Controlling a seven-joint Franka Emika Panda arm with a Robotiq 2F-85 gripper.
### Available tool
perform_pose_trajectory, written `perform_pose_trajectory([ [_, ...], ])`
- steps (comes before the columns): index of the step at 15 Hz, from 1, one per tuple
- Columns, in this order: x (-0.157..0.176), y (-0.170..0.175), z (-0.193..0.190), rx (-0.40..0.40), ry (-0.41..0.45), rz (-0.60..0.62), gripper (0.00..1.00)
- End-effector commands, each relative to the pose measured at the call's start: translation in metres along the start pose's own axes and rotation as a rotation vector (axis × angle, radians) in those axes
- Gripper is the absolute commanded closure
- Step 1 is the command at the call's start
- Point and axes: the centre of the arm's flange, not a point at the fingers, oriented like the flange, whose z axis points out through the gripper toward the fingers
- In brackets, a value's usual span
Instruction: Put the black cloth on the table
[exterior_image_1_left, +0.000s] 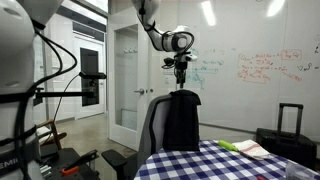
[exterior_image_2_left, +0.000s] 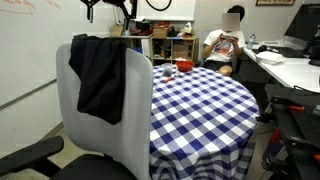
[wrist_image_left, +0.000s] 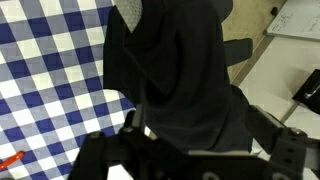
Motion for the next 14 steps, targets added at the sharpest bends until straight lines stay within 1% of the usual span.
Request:
perform_pose_trajectory([
  [1, 0.006, -0.017, 0.012, -0.002, -0.006, 0.0, 0.0],
  [7, 0.011, -0.024, 0.029, -0.014, 0.007, -0.033, 0.0],
  [11, 0.005, -0.018, 0.051, -0.057, -0.006, -0.071, 0.0],
  [12, 0.004, -0.017, 0.054, -0.064, -0.006, -0.076, 0.09],
  [13, 0.002, -0.018, 0.056, -0.069, -0.003, -0.084, 0.26],
  [14, 0.001, -0.018, 0.057, -0.076, 0.0, -0.095, 0.32],
])
